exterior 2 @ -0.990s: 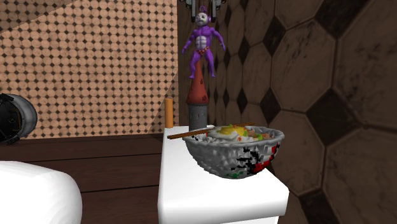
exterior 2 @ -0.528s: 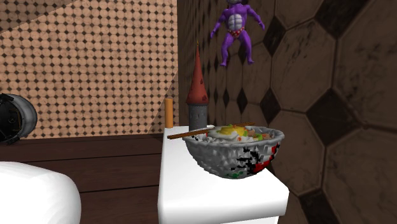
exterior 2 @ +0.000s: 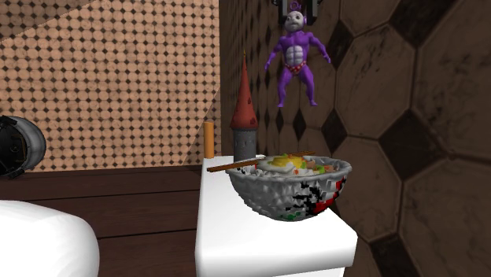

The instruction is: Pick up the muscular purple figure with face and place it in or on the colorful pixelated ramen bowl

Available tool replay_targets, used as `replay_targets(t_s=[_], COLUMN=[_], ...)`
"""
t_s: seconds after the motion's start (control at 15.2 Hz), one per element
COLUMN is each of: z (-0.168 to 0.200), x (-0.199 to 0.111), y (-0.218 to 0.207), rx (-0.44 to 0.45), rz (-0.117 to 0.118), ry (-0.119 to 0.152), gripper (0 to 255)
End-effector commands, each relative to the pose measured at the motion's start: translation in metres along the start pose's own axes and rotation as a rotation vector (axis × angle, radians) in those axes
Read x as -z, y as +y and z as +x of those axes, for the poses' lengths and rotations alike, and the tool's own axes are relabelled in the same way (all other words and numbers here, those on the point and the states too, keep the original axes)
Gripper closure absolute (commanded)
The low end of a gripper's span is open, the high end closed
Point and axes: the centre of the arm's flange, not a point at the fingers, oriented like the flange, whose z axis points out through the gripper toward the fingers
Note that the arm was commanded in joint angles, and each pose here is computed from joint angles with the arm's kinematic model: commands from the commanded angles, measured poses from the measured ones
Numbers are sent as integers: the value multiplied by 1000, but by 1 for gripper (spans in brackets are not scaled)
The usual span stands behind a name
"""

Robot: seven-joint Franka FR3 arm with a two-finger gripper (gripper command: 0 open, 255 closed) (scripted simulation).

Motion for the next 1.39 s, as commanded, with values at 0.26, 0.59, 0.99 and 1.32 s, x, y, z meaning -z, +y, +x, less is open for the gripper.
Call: replay_targets(t_s=[0.26, 0.59, 0.99, 1.32], z=[4, 8, 11, 11], x=[-31, -58, -79, -79], y=[0, 0, 0, 0], rx=[0, 0, 0, 0], rz=[0, 0, 0, 0], ry=[0, 0, 0, 0], gripper=[255, 255, 255, 255])
